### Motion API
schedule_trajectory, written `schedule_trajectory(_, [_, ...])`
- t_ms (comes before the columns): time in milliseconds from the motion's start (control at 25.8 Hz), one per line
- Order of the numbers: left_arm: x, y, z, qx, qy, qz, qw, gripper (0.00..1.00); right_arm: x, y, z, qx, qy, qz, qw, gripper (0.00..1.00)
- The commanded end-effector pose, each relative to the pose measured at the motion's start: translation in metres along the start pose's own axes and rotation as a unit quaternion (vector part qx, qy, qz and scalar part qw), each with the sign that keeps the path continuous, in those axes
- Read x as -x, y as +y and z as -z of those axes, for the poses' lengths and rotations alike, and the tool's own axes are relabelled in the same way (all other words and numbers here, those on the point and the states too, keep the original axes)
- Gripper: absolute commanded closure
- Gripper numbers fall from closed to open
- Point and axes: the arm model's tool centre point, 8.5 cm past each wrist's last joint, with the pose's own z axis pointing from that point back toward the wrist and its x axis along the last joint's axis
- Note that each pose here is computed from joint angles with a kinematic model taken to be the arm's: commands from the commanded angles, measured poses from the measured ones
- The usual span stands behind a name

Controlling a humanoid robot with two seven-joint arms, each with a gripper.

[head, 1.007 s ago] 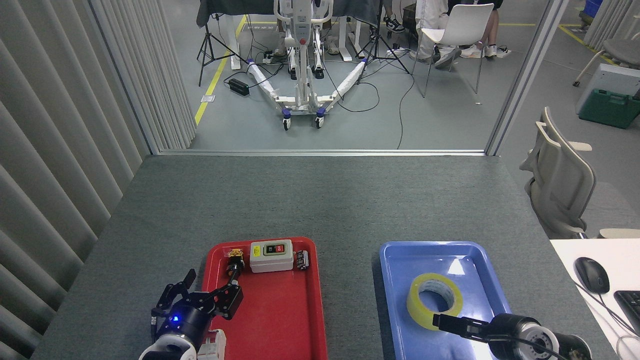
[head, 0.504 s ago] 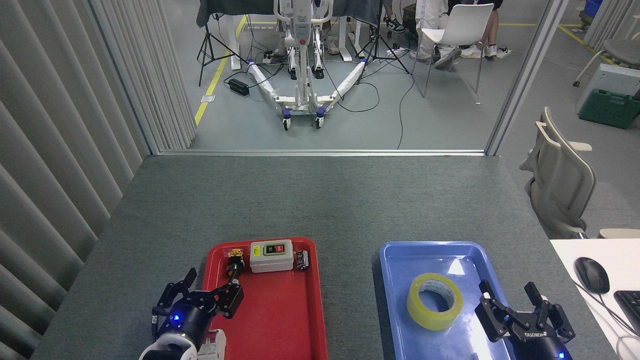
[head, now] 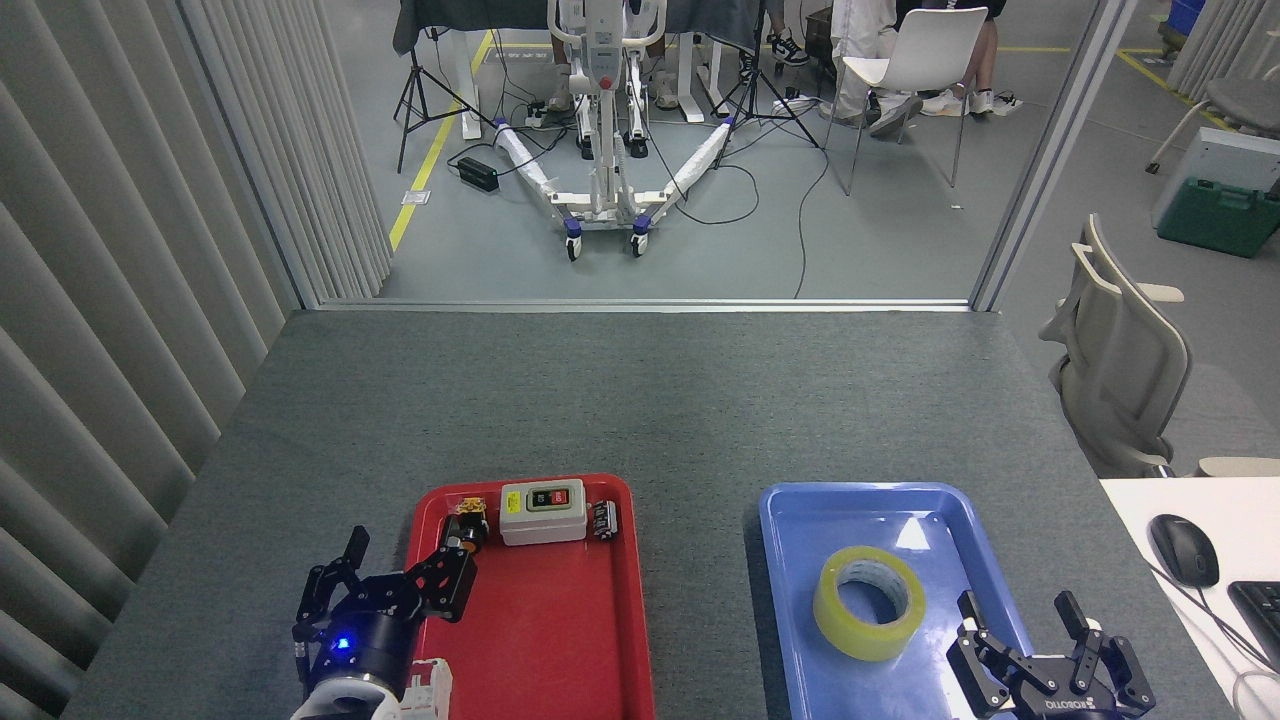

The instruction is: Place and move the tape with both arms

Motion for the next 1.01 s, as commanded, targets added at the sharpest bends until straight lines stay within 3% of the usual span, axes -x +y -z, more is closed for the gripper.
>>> schedule_trajectory(0, [0.02,0.0,-0.015,-0.002,0.007,0.001,1.0,0.0,-0.001,0.001,0.0,0.0,0.003,-0.003,1.0,0.01])
schedule_trajectory(116, [0.037,0.011,-0.016,-0.018,-0.003,-0.008,1.0,0.0,-0.002,0.0,0.001,0.003,0.004,-0.001,1.0,0.01])
schedule_trajectory(387, [0.015,0.033,-0.008,-0.069,-0.05,-0.085,0.993,0.0,-0.006,-0.001,0.002,0.003,0.004,0.004,1.0,0.01])
schedule_trajectory(775, [0.0,0.046,-0.003,-0.112,-0.097,-0.079,0.986,0.0,-0.006,-0.001,0.004,-0.007,0.009,0.004,1.0,0.01])
schedule_trajectory(968, [-0.011,0.048,0.005,-0.118,-0.097,-0.085,0.985,0.0,-0.008,-0.012,0.018,0.011,0.004,0.003,1.0,0.01])
